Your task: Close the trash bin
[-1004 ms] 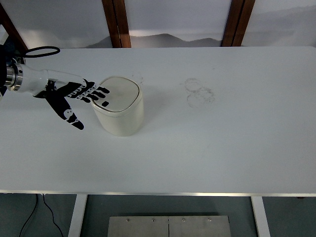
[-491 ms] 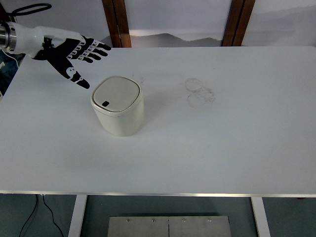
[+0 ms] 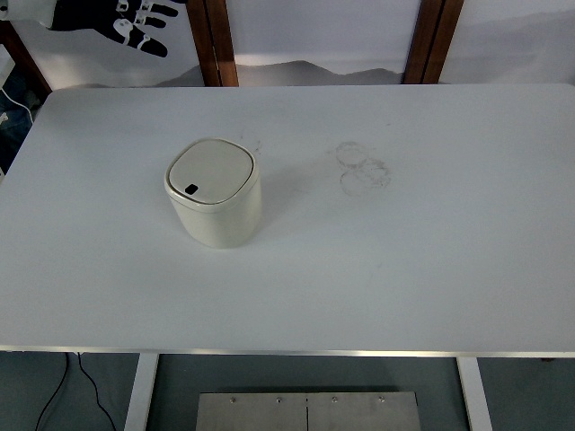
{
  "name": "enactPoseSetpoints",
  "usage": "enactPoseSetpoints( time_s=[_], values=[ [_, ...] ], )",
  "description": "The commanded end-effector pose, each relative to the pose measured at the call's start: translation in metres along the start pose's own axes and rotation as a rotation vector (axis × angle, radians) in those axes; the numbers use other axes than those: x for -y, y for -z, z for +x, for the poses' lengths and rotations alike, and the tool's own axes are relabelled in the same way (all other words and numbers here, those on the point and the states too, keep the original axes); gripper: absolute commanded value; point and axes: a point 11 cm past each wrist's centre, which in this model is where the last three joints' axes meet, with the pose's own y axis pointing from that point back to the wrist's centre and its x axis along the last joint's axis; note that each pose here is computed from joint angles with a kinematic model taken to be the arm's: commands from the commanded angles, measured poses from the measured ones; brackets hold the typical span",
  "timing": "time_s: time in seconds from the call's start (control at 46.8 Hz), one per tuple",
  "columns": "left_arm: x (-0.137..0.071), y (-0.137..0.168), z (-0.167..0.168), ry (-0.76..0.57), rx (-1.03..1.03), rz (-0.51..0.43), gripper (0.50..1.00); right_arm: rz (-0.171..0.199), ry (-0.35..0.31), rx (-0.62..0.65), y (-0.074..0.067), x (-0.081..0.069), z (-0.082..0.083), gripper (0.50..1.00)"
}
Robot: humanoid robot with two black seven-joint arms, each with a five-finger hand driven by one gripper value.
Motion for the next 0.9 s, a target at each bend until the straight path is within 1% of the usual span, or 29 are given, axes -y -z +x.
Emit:
enactPoseSetpoints(
  time_s=[0.0,0.15,0.256,0.534,0.684,0.876],
  values=[
    [-0.003,-0.003,0.012,-0.034,-0.058,-0.043,1.0,0.0,0.0,0.0,0.0,0.0,0.0,0.995],
    [-0.011,-0.005,0.03,-0.083,-0.169,-0.113,1.0,0.0,0.003,-0.001,0.0,0.0,-0.001,0.995],
    [-0.015,0.0,0.04,-0.11,-0.246,-0.151,1.0,-0.001,0.003,0.0,-0.001,0.0,-0.001,0.995],
    [-0.04,0.013,0.075,-0.23,-0.381,-0.251,1.0,-0.003,0.002,0.0,-0.002,0.0,-0.001,0.995],
    [-0.056,0.035,0.092,-0.307,-0.453,-0.285,1.0,-0.003,0.003,-0.002,-0.002,0.0,-0.001,0.995],
    [-0.067,0.068,0.1,-0.372,-0.533,-0.329,1.0,-0.003,0.003,0.0,-0.002,0.0,-0.001,0.995]
  ],
)
